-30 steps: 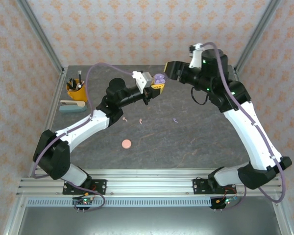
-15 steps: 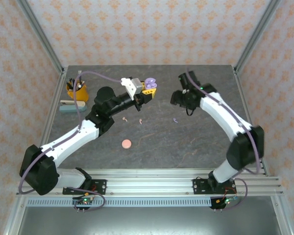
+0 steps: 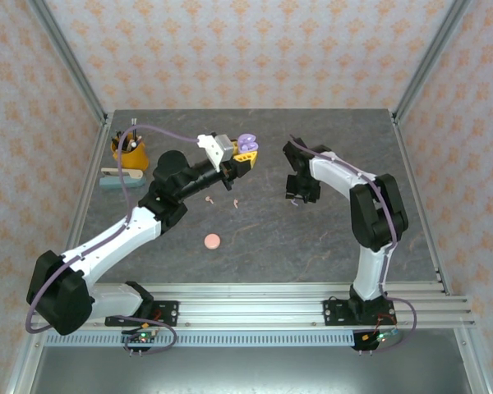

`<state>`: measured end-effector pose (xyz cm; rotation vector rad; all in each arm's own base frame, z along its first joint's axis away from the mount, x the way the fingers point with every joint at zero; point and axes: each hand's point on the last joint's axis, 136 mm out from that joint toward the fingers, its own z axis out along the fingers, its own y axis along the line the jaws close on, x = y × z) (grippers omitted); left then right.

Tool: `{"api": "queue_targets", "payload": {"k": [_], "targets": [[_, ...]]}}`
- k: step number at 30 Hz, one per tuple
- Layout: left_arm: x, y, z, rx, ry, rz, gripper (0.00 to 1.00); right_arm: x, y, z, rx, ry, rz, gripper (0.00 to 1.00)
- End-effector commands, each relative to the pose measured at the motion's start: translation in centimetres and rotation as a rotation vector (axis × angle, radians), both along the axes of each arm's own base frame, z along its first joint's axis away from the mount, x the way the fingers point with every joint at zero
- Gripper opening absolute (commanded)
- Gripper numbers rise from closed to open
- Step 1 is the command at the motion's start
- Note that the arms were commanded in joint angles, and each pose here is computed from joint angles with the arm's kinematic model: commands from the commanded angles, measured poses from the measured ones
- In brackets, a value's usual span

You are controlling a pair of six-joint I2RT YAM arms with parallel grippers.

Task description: Insert wireless bluetooth earbuds into charging case

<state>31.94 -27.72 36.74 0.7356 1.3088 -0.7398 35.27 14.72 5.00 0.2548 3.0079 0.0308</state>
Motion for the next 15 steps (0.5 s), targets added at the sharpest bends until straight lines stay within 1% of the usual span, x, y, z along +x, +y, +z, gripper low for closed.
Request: {"api": "queue_targets", "payload": {"k": [1,11,15], "targets": [[-0.8,0.3,1.0,-0.026,-0.019,0.005,0.00,0.7,0.8,0.2,-0.003,-0.005,0.041,0.47],[-0.8,0.6,1.2,-0.020,-0.020,0.019,0.00,1.4,1.7,-1.8,0.011,0.031,0.041,0.46],[-0.9,0.6,1.2,-0.016,-0.021,0.021,0.00,1.3,1.7,-2.6,0.008,0.049,0.034,0.41]]}}
